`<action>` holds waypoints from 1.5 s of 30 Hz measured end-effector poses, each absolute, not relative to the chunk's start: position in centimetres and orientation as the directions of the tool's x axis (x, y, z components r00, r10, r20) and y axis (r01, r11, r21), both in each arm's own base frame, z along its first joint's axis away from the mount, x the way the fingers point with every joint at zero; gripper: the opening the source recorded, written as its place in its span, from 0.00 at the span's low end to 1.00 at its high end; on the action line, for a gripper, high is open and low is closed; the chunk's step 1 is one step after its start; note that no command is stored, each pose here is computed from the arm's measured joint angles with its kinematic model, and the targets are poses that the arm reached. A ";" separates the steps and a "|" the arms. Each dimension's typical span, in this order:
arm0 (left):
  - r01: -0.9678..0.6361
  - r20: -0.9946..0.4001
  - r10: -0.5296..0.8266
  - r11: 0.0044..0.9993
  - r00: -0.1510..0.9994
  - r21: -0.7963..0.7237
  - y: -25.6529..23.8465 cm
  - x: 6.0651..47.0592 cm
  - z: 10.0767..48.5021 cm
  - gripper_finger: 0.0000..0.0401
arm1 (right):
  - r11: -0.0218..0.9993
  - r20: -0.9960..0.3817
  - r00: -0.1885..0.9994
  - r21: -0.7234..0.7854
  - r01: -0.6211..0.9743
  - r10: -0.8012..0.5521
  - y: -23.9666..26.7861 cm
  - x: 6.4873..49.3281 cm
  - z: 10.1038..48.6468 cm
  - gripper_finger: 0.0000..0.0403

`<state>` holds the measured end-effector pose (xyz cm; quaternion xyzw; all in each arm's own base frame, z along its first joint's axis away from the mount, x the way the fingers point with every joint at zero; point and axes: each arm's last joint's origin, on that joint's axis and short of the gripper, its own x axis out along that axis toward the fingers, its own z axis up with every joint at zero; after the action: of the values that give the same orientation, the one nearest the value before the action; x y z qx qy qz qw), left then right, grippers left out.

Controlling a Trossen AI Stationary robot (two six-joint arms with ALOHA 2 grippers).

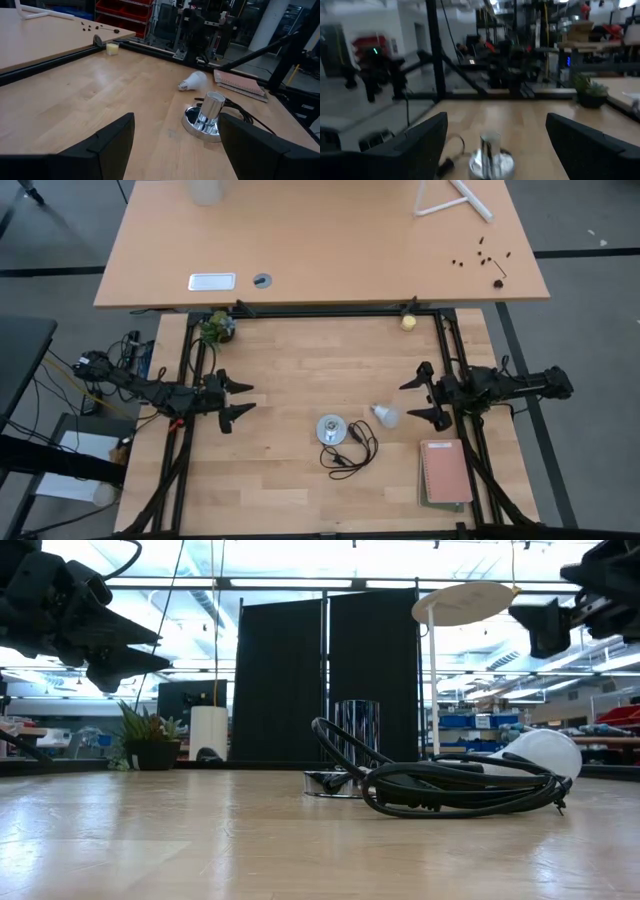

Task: Screw lightbulb
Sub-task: Return to Home Position

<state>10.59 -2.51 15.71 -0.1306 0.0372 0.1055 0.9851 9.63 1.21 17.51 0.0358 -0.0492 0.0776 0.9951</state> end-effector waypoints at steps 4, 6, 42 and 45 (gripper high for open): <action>-0.218 -0.101 0.198 0.944 0.975 -0.249 -2.5 10.6 15.7 0.72 | 0.988 0.062 0.988 0.043 -0.148 0.145 1.1 9.7 17.1 0.86; -0.218 -0.101 0.198 0.944 0.975 -0.249 -2.5 10.6 15.7 0.72 | 0.987 0.025 0.989 0.059 -0.147 0.146 1.1 9.7 16.7 0.86; -0.216 -0.094 0.198 0.943 0.976 -0.254 -2.5 10.6 15.8 0.72 | 0.991 0.027 0.992 0.049 -0.126 0.125 1.1 9.7 16.8 0.86; -0.216 -0.094 0.198 0.943 0.976 -0.254 -2.5 10.6 15.8 0.72 | 0.991 0.027 0.992 0.049 -0.126 0.125 1.1 9.7 16.8 0.86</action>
<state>10.60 -2.51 15.78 -0.1323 0.0338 0.1050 0.9850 9.72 1.07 16.78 0.0254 -0.0119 0.0630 0.9976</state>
